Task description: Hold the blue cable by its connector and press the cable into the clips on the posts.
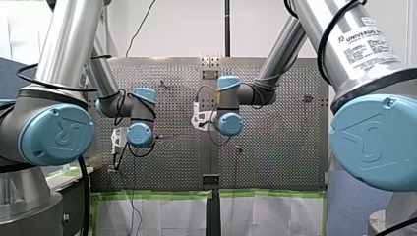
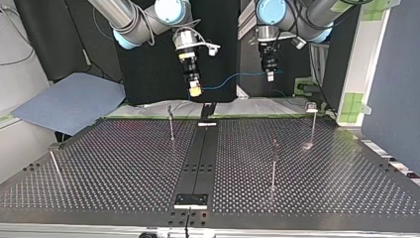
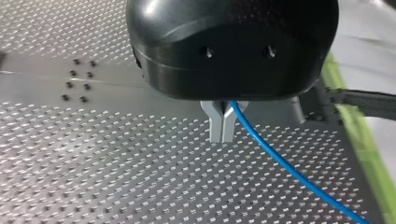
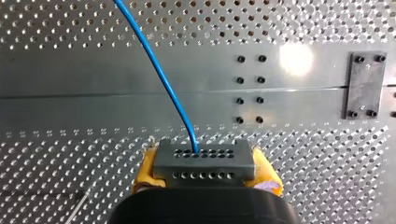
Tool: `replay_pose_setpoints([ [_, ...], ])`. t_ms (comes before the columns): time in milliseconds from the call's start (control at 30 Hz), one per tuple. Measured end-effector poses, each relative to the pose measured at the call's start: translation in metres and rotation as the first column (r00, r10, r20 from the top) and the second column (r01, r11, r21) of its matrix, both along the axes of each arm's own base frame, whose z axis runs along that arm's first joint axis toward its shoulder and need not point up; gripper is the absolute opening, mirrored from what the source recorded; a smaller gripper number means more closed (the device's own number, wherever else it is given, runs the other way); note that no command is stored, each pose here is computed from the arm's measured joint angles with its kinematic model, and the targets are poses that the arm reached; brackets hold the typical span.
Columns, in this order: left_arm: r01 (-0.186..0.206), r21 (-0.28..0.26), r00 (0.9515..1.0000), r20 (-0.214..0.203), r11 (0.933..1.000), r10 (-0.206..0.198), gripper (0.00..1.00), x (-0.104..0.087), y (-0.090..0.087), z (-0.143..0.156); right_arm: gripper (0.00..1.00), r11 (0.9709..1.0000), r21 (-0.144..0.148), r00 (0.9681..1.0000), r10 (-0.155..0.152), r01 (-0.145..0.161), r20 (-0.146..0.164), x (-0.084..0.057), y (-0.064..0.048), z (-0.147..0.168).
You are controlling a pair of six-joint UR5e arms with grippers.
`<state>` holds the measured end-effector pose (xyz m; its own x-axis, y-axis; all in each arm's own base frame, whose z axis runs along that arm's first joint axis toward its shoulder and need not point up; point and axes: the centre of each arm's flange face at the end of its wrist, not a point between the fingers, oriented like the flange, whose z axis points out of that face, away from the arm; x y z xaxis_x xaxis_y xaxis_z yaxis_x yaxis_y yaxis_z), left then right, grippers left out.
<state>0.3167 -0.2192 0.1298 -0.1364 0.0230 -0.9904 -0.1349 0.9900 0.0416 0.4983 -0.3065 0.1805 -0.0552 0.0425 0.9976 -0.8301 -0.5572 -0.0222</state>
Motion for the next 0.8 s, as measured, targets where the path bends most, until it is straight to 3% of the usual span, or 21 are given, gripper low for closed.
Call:
replay_pose_setpoints([
  [367,-0.032,-0.028,0.9972,0.067,0.9991,0.034,0.0,0.022,0.007,0.045,0.0,0.9997,0.001,0.9997,0.025,-0.025,-0.003,0.013,-0.009,0.016],
  [567,-0.043,-0.041,0.9928,0.11,0.9982,0.047,0.0,0.032,0.011,0.072,0.0,0.9992,-0.016,0.9993,0.036,-0.036,0.013,0.021,-0.016,0.029],
  [800,-0.052,-0.062,0.9836,0.17,0.9968,0.062,0.0,0.037,0.019,0.101,0.0,0.9981,-0.026,0.9982,0.057,-0.056,0.02,0.033,-0.023,0.046],
])
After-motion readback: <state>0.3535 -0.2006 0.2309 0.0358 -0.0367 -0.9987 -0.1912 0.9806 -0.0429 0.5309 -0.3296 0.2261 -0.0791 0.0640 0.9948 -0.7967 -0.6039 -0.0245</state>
